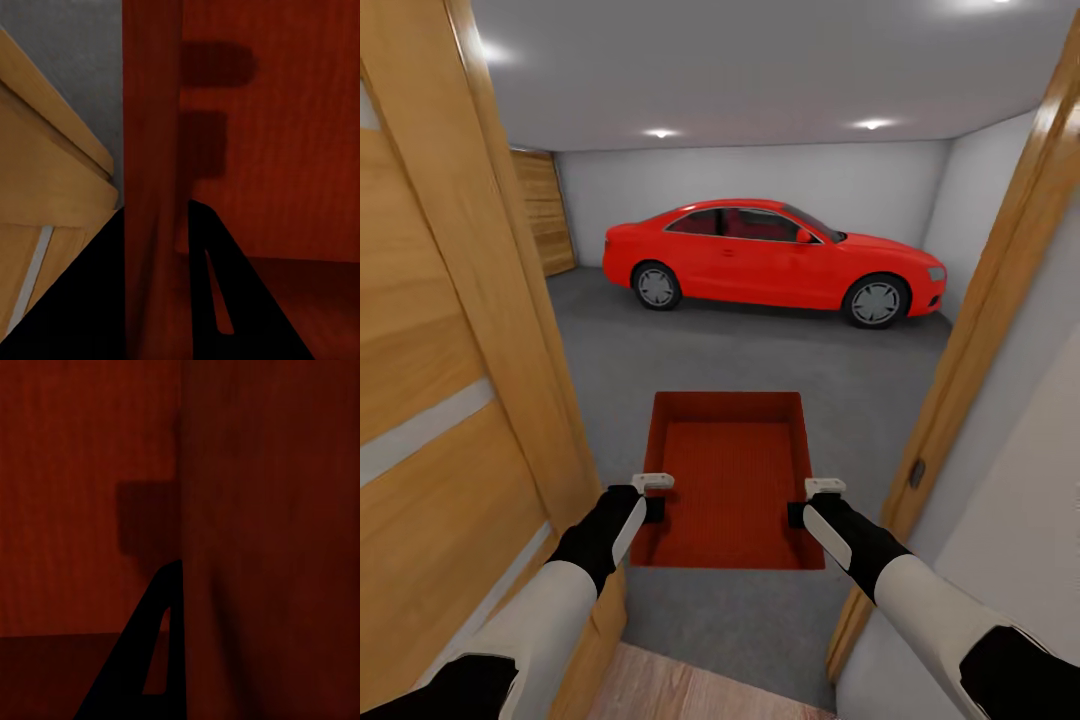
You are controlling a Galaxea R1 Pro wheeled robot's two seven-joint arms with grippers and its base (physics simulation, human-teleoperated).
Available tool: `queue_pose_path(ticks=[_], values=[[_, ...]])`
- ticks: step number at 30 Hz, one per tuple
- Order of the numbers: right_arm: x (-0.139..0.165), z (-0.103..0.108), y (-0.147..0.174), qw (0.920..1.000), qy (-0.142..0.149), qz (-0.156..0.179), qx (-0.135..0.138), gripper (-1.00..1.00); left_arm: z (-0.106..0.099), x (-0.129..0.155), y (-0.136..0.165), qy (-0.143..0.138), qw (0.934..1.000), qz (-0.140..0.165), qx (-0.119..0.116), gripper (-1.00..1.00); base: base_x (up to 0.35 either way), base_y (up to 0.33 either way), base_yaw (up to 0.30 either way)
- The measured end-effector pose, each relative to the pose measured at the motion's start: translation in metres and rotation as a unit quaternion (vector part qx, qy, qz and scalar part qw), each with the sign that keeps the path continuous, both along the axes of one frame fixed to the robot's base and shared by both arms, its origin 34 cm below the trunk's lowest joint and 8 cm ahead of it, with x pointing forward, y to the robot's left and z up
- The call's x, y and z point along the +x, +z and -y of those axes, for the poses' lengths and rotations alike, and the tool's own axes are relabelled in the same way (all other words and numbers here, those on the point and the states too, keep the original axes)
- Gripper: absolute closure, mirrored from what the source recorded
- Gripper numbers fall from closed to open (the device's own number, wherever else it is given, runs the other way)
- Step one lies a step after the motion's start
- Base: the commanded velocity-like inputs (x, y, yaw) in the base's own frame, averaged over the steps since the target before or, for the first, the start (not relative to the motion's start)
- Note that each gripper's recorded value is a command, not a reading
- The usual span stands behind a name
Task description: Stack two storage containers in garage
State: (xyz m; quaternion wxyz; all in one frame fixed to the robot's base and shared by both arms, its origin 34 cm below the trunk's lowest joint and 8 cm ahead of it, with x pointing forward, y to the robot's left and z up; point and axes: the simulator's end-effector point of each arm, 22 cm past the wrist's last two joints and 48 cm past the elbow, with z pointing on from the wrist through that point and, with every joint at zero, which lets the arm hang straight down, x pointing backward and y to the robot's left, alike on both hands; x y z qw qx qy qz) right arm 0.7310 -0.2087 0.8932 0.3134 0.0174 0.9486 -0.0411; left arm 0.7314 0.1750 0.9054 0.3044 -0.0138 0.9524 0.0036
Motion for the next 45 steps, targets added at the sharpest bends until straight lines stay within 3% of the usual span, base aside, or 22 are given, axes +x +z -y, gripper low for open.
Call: queue_pose_path(ticks=[13,22,45], values=[[-0.0005,-0.0001,-0.0002,1.0000,0.000,-0.002,0.000,1.00,-0.0001,-0.0006,-0.0003,0.000,1.0000,-0.002,0.000,1.00,0.133,0.227,-0.005],[0.0002,0.0002,0.0000,1.0000,0.000,0.000,0.000,1.00,0.0002,0.0000,-0.0001,0.000,1.0000,0.000,0.000,1.00,0.029,0.030,-0.009],[0.0004,0.0002,0.0001,1.0000,0.000,0.001,0.000,1.00,0.0002,0.0003,0.0001,0.000,1.0000,0.001,0.000,1.00,0.002,0.001,-0.199]])
